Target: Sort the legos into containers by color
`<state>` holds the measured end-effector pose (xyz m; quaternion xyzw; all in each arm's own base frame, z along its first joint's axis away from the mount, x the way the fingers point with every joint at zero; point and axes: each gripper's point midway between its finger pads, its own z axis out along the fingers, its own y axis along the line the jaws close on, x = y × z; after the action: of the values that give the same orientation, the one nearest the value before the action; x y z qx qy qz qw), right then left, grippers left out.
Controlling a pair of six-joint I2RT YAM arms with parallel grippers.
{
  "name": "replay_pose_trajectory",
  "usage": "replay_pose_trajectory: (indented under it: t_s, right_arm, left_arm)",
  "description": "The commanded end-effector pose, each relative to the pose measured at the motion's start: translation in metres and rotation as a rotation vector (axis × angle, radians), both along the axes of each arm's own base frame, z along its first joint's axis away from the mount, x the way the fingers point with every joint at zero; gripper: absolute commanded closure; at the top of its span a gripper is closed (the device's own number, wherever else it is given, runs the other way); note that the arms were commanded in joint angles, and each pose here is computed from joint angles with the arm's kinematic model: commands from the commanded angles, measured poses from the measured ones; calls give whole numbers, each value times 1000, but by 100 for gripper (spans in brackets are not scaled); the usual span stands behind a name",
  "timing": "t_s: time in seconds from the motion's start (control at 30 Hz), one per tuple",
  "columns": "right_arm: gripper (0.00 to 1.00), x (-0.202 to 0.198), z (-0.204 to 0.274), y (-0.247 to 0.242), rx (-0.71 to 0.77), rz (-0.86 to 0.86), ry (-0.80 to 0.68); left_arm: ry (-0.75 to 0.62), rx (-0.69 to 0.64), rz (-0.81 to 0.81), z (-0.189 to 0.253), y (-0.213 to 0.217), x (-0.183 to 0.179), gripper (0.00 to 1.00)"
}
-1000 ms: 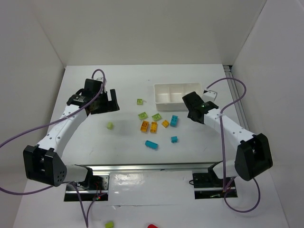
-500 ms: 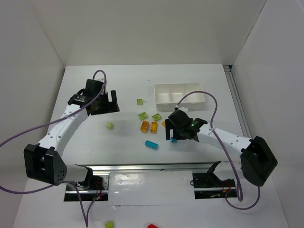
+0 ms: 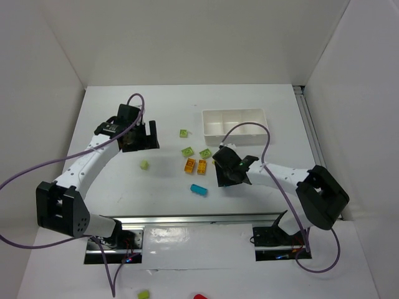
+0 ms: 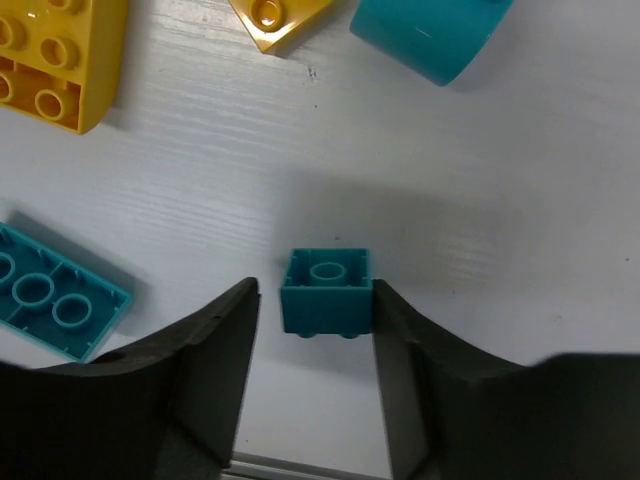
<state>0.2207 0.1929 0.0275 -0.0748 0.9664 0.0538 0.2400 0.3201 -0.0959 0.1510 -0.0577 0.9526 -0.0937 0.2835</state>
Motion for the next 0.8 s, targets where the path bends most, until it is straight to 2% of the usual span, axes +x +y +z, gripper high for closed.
replay_pose_trajectory:
  t_s: [0.0,0.13,0.27,0.4,0.5,0.63,0.7,0.77]
  right_arm:
    - [47,11,6,12,36,1,-44]
    - [57,15,16,10,13,-10,-52]
    - [57,38,68,1,-10,-43,-160]
    - [57,81,119,-18,-5,-146,-257]
    - [57,130,153,-29,50,-223,-327]
    - [57,184,169,-40,78,-300,-380]
    - [57,209,154,-52,50,-335,-364]
    - [57,231,158,-57,66,-363,-387]
  left_arm:
    - [-32,-4,-23,11,-4,7,0]
    - [-25,5,-17,7,-2,8,0]
    - [-37,8,-25,11,-3,10,0]
    - [-52,12,-19,17,-2,16,0]
    - [-54,29,-7,16,1,19,0]
    - [-43,21,8,16,0,19,0]
    - [-53,18,8,20,-1,22,0]
    - [-35,23,8,16,0,20,0]
